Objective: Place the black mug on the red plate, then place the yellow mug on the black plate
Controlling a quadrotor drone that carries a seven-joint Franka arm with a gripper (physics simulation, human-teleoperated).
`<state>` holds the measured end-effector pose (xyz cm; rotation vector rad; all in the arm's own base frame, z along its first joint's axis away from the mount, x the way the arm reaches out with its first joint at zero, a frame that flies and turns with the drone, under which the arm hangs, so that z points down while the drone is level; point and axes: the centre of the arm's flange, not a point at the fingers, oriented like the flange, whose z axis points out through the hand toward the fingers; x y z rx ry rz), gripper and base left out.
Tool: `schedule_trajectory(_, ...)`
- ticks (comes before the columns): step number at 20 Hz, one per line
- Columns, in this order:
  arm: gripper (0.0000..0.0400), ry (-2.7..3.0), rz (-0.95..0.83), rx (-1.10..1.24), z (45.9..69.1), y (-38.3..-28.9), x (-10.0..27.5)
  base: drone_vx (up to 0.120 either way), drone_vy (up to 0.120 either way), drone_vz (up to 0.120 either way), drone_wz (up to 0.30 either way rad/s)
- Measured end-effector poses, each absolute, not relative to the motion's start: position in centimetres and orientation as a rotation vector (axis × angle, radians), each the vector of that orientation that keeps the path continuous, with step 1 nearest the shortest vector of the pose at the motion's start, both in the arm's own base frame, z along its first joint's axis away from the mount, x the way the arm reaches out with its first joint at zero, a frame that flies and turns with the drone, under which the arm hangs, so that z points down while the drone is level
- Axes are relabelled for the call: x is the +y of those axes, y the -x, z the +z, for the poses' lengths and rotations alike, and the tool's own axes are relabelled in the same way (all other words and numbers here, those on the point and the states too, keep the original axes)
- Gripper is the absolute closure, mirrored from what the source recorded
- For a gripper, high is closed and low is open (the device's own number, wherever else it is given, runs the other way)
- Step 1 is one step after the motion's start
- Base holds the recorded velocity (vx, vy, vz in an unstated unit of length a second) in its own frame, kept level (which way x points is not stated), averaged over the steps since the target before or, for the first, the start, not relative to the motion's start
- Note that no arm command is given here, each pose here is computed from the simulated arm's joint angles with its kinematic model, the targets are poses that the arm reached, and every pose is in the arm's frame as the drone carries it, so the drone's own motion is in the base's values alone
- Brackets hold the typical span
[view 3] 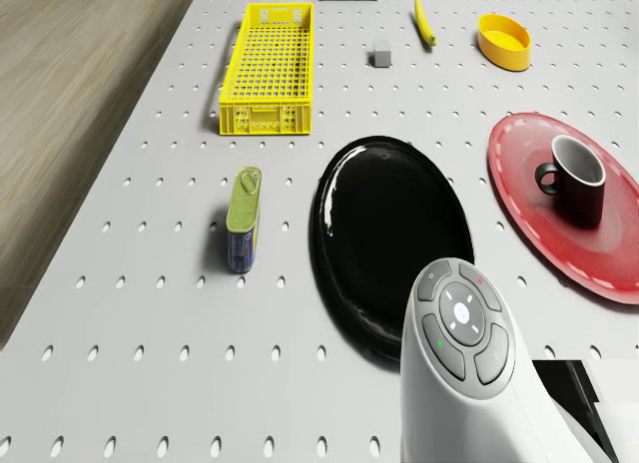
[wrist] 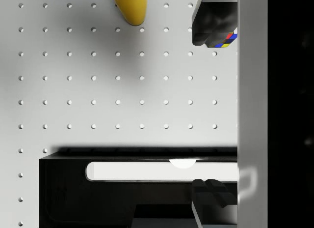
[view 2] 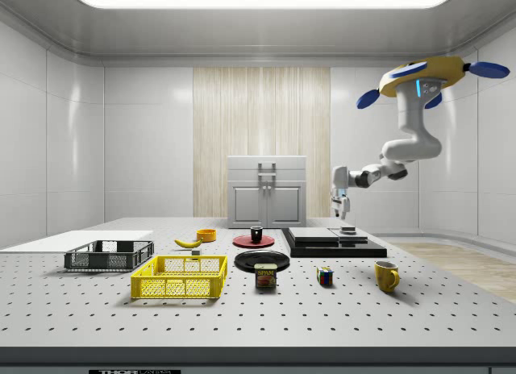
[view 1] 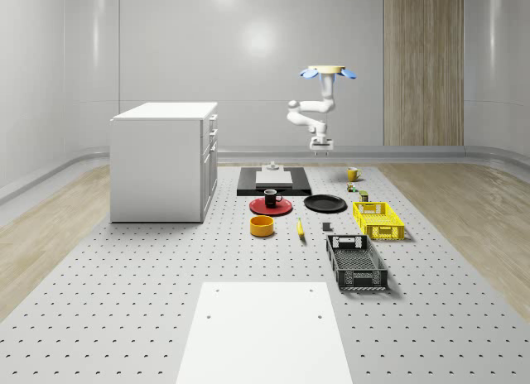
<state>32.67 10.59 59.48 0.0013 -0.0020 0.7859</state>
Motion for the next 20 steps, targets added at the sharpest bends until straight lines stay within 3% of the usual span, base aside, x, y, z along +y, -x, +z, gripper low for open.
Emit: schedule_trajectory(20,0.0,-0.001,0.786,-0.002,59.48,-32.67,10.59,-0.12,0.12,0.0,0.0)
